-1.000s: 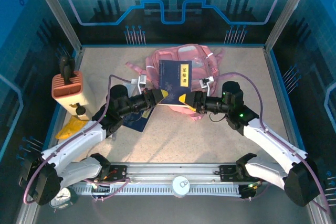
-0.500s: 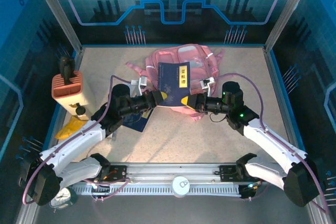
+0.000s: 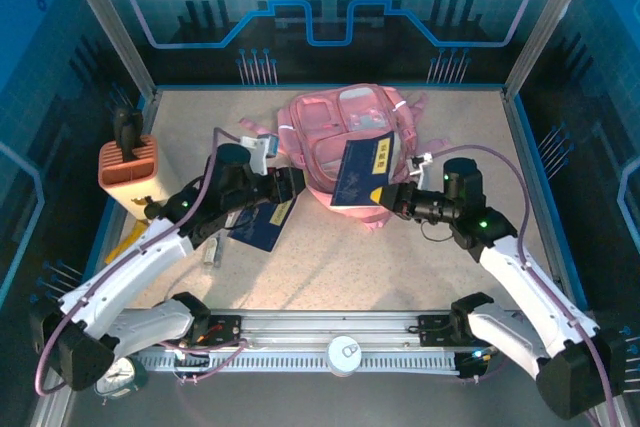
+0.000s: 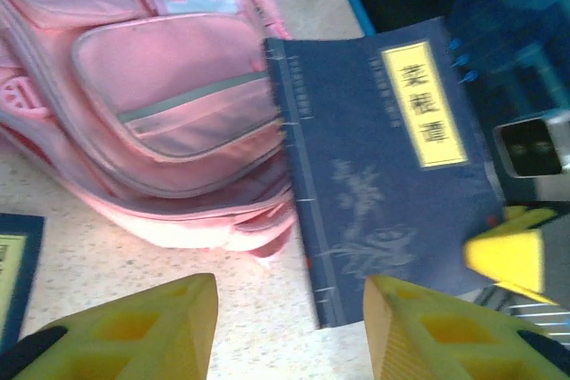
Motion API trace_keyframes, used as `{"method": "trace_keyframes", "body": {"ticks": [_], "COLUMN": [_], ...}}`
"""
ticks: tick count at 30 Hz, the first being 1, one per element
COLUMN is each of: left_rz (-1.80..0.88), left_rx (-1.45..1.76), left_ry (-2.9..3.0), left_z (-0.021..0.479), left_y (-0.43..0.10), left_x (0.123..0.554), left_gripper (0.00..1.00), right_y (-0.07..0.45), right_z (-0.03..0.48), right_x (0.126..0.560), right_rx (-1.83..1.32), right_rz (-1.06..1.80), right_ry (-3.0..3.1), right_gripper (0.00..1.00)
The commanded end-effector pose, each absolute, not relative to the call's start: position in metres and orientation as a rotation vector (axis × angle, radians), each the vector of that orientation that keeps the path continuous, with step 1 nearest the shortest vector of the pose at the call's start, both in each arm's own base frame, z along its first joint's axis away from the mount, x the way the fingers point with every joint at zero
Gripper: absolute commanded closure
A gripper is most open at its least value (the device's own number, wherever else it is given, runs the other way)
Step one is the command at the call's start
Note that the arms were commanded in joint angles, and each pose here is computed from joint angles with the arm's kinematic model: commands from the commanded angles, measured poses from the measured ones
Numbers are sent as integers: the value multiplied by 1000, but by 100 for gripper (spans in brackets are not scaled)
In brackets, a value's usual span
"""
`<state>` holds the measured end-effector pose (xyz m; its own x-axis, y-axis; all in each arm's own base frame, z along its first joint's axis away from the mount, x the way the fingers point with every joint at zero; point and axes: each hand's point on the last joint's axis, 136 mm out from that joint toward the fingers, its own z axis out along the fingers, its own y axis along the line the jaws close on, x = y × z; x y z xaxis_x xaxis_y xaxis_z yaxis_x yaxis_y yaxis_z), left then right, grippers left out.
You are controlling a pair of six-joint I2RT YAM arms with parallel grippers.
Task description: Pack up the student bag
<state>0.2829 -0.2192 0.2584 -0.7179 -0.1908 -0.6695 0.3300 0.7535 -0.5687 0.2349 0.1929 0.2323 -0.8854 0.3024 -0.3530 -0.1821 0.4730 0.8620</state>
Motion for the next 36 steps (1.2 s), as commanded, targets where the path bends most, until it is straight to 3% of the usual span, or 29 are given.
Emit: {"method": "trace_keyframes", "body": {"ticks": [1,10,22,36], "left_rz": [-672,-513,-694,-515], "left_rx": [344,703,935,885], "left_ry": [2297,2270,2420,2500], "left_z": [225,196,135,92], "left_y": [-220,-291,-405,-421], "left_x": [288,325,332,373], "left_gripper": [51,49,49,62], "right_y": [172,130,88,82], "right_z": [232,206,171,161], "right_x": [225,209,207,211], "right_rx": [73,220,460,506], "right_rz": [1280,1141,1011,1036], "right_ry": [2279,2341,2377,2354], "right_gripper": [89,88,87,88]}}
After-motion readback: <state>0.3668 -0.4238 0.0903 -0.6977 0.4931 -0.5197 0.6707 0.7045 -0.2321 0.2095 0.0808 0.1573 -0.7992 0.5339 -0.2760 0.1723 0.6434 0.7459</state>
